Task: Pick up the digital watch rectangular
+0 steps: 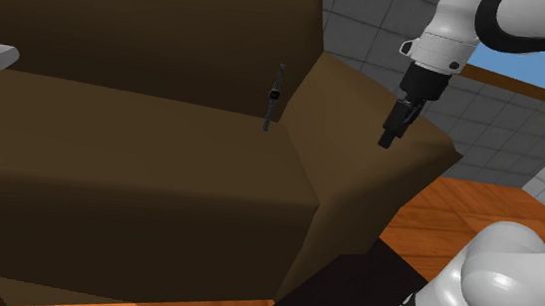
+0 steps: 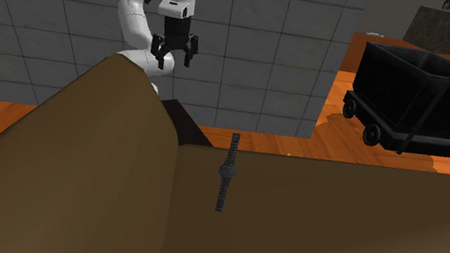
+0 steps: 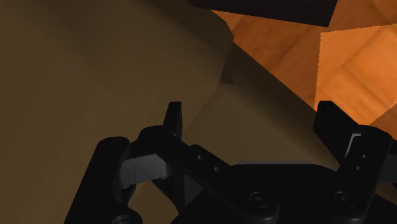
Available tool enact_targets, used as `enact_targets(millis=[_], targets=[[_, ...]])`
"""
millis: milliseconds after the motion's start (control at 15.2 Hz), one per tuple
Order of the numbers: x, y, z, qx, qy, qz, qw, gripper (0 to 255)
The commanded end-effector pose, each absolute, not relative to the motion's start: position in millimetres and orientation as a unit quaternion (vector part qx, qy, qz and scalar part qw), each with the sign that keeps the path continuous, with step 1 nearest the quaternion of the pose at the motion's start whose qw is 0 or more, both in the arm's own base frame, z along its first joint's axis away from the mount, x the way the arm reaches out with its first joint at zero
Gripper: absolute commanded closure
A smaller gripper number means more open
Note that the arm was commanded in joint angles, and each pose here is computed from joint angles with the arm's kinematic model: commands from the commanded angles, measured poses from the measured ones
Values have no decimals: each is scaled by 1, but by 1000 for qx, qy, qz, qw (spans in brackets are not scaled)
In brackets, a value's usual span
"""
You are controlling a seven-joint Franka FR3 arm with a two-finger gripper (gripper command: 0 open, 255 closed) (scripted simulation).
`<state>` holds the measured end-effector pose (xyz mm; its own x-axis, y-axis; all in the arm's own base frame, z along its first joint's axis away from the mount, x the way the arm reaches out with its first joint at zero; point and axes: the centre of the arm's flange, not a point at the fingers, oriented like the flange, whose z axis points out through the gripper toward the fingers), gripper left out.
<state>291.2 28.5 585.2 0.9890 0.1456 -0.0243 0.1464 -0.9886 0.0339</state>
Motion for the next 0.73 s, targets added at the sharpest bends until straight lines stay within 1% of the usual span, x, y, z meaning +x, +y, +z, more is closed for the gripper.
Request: enact_targets(millis=[0, 660], targets=[[291, 29, 585, 997, 73, -11, 18, 0], [401, 46, 581, 998, -3, 59, 27, 0]])
